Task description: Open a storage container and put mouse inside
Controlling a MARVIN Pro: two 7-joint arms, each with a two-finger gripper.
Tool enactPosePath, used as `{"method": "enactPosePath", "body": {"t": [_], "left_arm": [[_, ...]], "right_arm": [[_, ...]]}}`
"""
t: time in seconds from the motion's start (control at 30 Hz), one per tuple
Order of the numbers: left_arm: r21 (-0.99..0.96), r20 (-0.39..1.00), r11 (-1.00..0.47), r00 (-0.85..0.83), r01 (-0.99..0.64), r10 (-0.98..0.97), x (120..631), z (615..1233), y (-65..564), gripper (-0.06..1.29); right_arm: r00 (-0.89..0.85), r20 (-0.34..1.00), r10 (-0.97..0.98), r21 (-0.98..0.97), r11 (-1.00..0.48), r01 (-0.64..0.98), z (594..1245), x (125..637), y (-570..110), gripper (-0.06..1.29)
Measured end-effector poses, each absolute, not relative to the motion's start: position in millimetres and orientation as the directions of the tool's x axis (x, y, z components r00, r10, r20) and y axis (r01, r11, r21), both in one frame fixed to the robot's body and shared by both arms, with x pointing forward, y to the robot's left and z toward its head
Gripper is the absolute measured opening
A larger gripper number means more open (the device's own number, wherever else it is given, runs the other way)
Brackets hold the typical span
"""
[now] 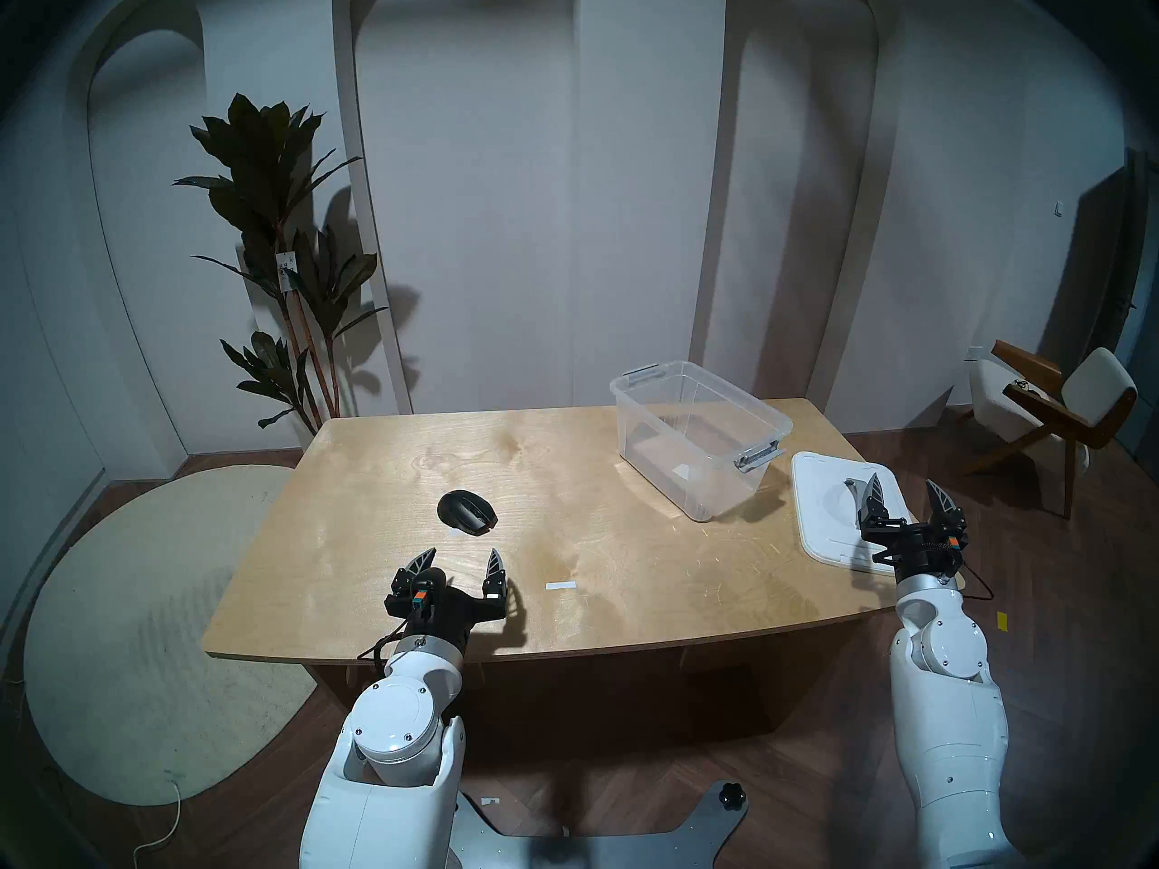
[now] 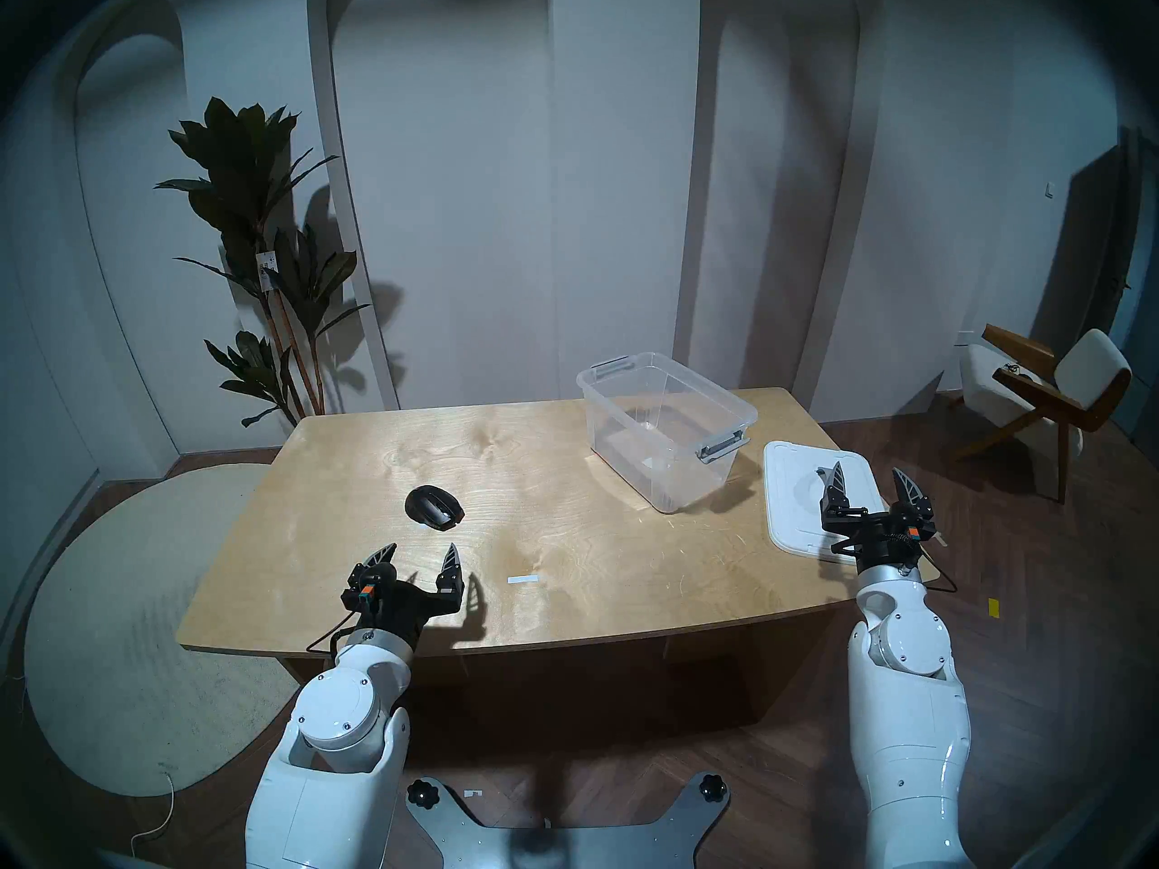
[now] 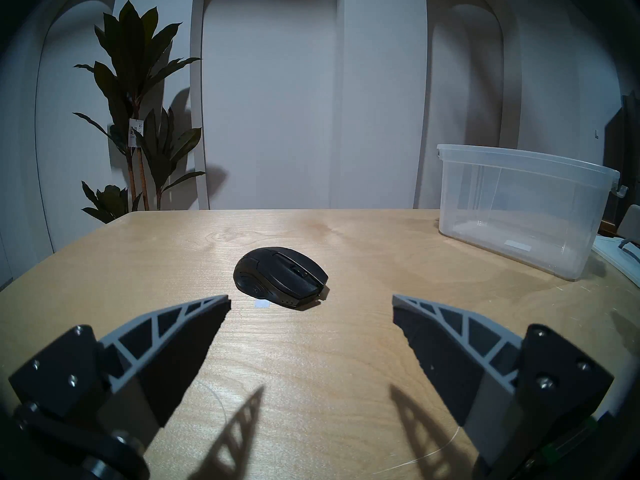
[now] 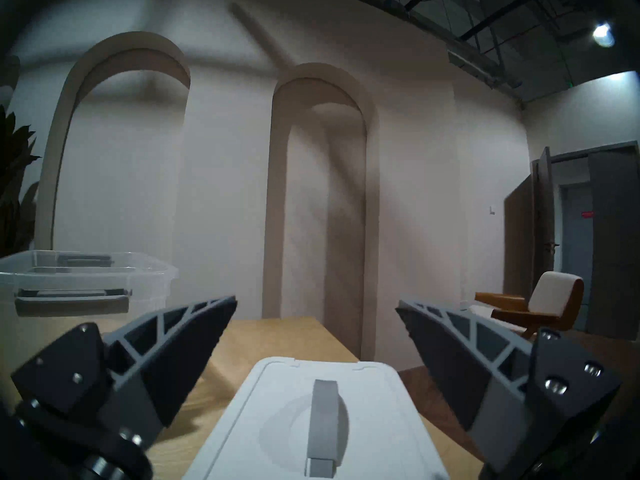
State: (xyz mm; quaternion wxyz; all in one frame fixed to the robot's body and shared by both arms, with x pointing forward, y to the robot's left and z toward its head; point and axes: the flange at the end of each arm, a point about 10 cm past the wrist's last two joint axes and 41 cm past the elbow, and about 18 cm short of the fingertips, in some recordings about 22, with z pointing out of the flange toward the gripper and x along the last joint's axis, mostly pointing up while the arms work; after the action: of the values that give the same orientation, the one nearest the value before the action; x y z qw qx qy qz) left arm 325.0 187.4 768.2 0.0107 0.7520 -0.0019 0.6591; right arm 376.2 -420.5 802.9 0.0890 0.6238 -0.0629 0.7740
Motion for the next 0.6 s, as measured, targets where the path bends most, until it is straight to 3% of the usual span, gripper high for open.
{"method": "enactPosePath", "body": {"t": [0.6], "left_arm": [[0.04, 0.981, -0.999, 0.187, 0.029, 0.045, 333.4, 765.2, 173.2, 1.25]], "right_arm": [[-0.147, 0.989, 0.02, -0.004, -0.987, -0.159, 819.1, 374.8, -443.6, 1.25]]}}
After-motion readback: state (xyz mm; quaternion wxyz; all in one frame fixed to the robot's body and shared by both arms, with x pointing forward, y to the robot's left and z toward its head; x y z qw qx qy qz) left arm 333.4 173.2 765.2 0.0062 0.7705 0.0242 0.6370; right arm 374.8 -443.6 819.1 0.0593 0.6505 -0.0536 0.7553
